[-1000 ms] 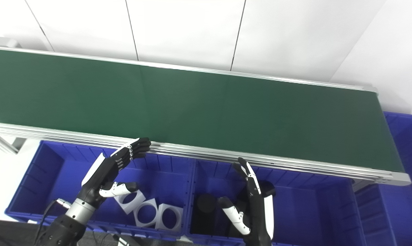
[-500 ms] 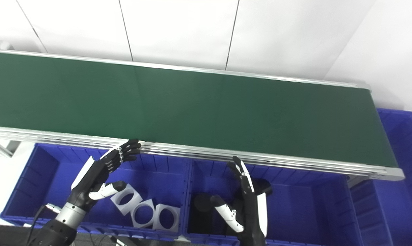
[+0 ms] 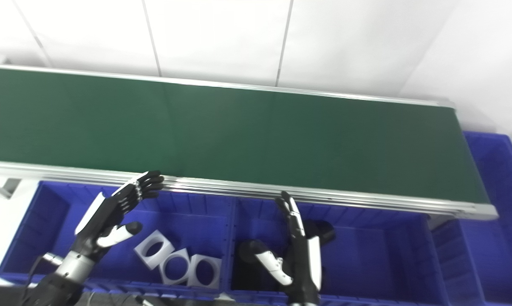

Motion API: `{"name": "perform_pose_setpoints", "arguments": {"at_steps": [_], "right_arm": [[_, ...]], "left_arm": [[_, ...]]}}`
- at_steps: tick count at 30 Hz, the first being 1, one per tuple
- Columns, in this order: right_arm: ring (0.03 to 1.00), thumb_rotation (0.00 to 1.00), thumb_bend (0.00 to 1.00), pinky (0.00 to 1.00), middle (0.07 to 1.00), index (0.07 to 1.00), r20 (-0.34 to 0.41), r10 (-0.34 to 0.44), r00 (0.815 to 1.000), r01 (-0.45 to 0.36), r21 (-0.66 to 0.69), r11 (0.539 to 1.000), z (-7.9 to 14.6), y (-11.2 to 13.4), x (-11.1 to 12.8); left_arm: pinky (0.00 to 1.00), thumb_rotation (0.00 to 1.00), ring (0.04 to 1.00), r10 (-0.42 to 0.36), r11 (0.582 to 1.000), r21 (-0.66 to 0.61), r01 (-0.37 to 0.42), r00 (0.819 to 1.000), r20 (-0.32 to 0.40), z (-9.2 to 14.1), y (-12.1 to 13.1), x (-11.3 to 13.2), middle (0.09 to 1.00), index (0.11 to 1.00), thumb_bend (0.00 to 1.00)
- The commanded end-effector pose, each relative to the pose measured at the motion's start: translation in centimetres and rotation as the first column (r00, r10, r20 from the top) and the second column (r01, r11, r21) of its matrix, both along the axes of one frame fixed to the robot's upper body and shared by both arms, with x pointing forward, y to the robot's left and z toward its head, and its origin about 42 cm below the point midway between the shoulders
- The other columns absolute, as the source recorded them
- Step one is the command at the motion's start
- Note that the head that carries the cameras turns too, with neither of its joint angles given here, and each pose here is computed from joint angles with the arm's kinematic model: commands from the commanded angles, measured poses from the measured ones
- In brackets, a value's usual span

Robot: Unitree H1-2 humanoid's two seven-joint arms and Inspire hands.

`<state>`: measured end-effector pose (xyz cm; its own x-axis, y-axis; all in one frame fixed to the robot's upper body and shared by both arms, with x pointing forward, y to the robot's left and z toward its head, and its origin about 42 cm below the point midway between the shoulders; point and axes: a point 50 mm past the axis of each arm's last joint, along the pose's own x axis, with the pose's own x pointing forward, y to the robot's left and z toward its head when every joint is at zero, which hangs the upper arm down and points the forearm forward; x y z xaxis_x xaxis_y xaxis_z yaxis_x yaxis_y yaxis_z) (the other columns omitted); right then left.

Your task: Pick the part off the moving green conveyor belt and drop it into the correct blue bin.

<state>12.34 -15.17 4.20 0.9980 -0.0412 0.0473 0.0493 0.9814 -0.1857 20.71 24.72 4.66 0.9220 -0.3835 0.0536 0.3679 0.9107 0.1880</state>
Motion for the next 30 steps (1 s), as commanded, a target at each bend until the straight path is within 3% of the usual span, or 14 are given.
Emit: {"name": "perform_pose_setpoints", "arguments": {"at_steps": [1,30], "right_arm": [[0.897,0.77,0.79,0.91,0.881,0.940,0.059,0.003,0.998,-0.004,0.018,1.000,0.70,0.67,0.25],[0.898,0.79,0.81,0.93,0.890,0.951,0.051,0.007,0.999,-0.008,0.024,1.000,0.61,1.02,0.15]], "left_arm": [[0.79,0.72,0.829,-0.011,1.000,-0.020,0.012,0.997,0.074,1.13,0.09,0.77,0.857,0.861,0.84],[0.79,0.72,0.819,-0.009,0.999,-0.041,0.011,0.998,0.057,0.70,0.12,0.45,0.840,0.847,0.85]]}}
